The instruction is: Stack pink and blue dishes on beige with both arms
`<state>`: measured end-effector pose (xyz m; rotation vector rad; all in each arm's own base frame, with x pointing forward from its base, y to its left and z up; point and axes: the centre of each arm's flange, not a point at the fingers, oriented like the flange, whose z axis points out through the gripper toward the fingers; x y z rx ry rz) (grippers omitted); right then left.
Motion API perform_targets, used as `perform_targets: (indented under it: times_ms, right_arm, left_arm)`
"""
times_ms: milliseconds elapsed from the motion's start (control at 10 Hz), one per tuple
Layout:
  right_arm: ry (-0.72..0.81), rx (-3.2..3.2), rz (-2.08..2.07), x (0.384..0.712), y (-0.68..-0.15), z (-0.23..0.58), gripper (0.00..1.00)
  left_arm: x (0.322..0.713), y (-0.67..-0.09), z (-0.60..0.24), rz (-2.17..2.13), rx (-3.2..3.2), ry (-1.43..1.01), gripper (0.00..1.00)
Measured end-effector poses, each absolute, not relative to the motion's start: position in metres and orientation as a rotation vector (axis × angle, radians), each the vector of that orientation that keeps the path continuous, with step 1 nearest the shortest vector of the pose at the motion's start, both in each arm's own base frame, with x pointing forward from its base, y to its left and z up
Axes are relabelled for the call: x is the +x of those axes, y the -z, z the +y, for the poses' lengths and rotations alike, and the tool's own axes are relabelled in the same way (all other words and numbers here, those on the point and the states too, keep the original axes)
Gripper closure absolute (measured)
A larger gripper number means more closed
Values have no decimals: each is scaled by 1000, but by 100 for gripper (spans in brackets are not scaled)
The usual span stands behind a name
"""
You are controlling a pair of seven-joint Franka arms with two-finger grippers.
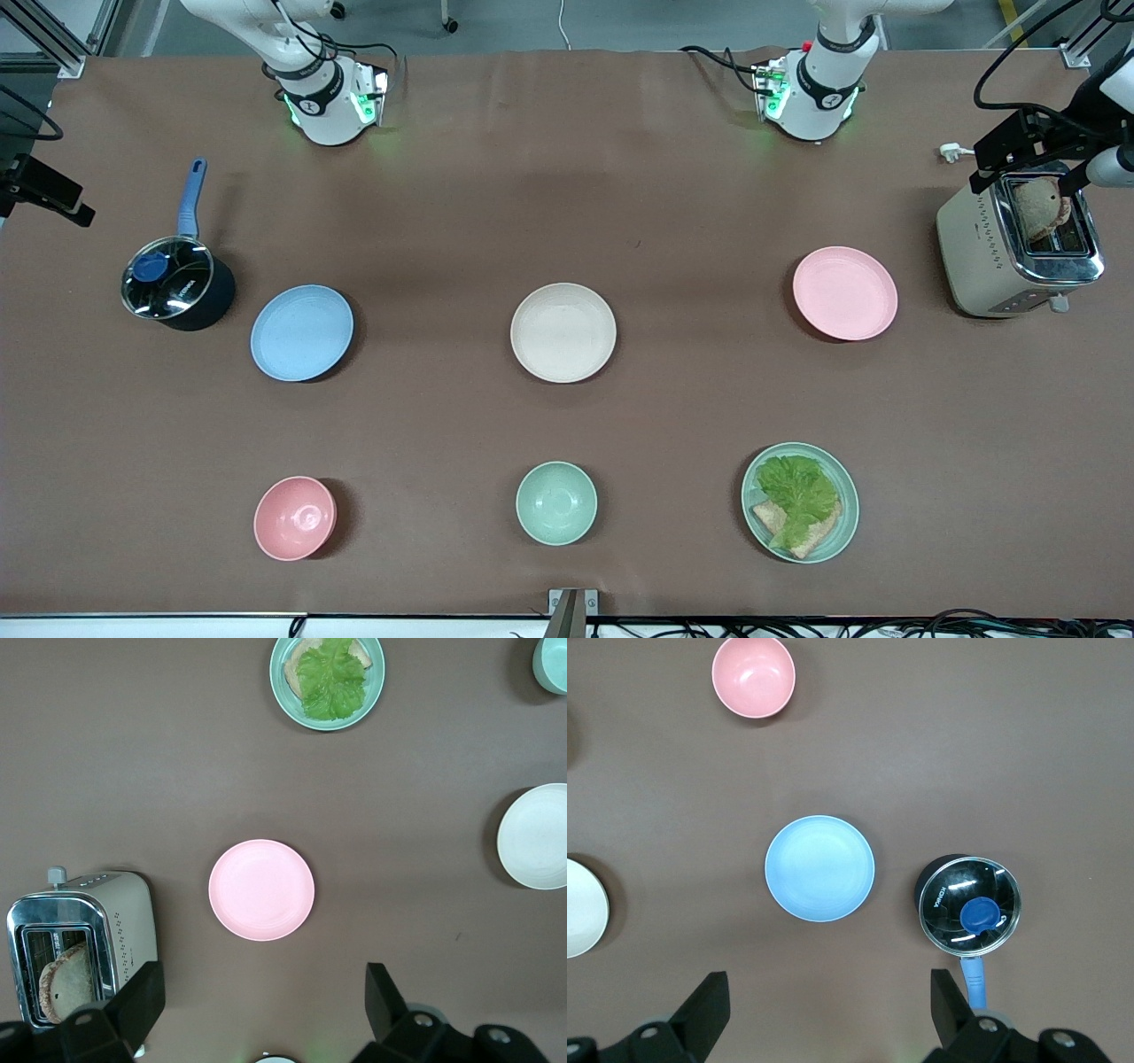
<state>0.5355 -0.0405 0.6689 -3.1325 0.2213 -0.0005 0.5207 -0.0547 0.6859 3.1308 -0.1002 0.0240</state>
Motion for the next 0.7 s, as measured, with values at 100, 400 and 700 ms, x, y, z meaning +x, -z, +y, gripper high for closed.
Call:
perform_targets:
  times_ms: [100, 400, 700]
  right_arm:
    - [0, -3132, 221, 536, -669, -41, 0]
    - [-16, -3133, 204, 535, -667, -41, 0]
    - [-87, -3109, -11, 540, -641, -65, 0]
  left_arm:
    - [521, -686, -55, -100, 3131, -24, 0]
    - [522, -684, -53, -91, 3131, -19, 0]
    - [532, -670, -17, 4, 3132, 24, 1]
